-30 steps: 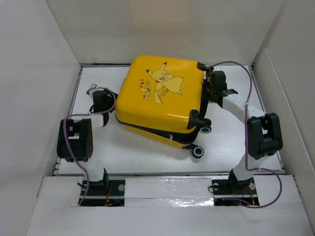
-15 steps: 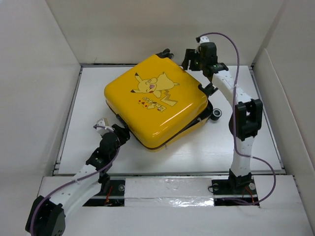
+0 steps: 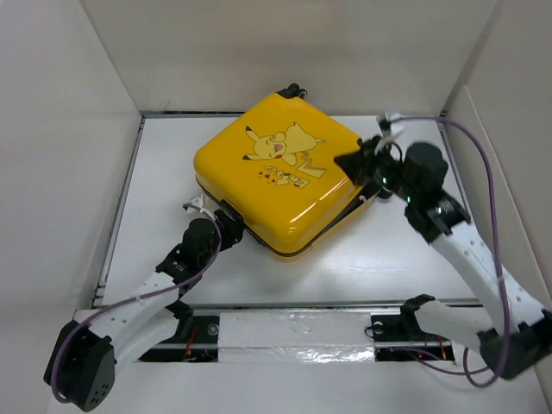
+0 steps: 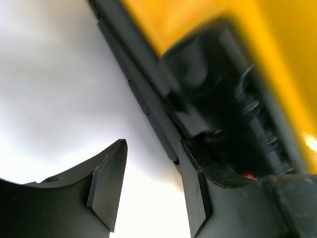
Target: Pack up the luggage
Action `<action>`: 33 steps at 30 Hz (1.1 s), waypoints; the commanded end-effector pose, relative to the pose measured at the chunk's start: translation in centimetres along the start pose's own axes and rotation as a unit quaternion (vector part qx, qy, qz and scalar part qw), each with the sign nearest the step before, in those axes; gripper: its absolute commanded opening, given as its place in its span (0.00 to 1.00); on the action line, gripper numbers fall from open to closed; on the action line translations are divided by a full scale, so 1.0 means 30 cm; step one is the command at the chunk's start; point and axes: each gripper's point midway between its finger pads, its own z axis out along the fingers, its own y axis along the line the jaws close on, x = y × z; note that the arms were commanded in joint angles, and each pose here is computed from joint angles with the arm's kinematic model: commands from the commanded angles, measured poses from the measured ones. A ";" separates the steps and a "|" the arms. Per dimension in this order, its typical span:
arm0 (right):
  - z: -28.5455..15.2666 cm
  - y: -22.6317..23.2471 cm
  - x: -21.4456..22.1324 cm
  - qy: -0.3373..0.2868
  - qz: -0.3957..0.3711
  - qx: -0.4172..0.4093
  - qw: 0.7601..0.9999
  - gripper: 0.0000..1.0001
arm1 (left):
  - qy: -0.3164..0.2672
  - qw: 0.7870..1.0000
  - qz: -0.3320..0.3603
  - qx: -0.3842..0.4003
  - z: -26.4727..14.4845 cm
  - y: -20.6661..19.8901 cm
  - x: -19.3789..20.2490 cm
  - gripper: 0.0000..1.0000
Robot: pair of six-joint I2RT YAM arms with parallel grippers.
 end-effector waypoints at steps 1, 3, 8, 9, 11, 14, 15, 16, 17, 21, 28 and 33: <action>-0.076 -0.016 0.213 0.001 0.032 0.026 0.999 0.00 | -0.033 0.988 -0.017 0.149 -0.016 -0.315 -0.152 0.44; -0.146 -0.036 0.263 -0.009 0.042 0.054 0.998 0.00 | -0.029 0.988 -0.014 0.150 -0.005 -0.341 -0.167 0.43; -0.267 -0.231 0.428 -0.003 0.085 0.209 0.974 0.00 | -0.091 0.996 -0.004 0.027 0.024 -0.221 -0.263 0.43; -0.288 -0.247 0.448 -0.008 0.092 0.220 0.971 0.00 | -0.110 0.994 -0.010 0.000 0.015 -0.175 -0.276 0.45; -0.318 -0.301 0.450 -0.024 0.105 0.256 0.961 0.00 | -0.182 0.982 -0.040 -0.036 -0.035 -0.124 -0.367 0.50; -0.344 -0.372 0.462 -0.023 0.112 0.297 0.948 0.00 | -0.250 0.964 -0.076 -0.044 -0.107 -0.118 -0.489 0.57; -0.344 -0.387 0.470 -0.019 0.114 0.303 0.946 0.00 | -0.274 0.956 -0.093 -0.037 -0.139 -0.139 -0.547 0.57; -0.331 -0.409 0.486 -0.008 0.114 0.308 0.945 0.00 | -0.303 0.946 -0.109 -0.036 -0.182 -0.144 -0.597 0.57; -0.327 -0.428 0.493 -0.002 0.119 0.306 0.944 0.00 | -0.323 0.938 -0.122 -0.034 -0.211 -0.149 -0.638 0.56; -0.290 -0.488 0.515 0.013 0.132 0.306 0.943 0.00 | -0.417 0.894 -0.163 0.000 -0.326 -0.231 -0.841 0.58; -0.273 -0.555 0.522 0.002 0.138 0.318 0.938 0.00 | -0.231 0.968 -0.096 -0.022 0.207 -0.255 -1.032 0.62; -0.260 -0.580 0.549 0.001 0.141 0.316 0.938 0.00 | -0.140 0.988 -0.059 -0.041 0.466 -0.181 -1.163 0.63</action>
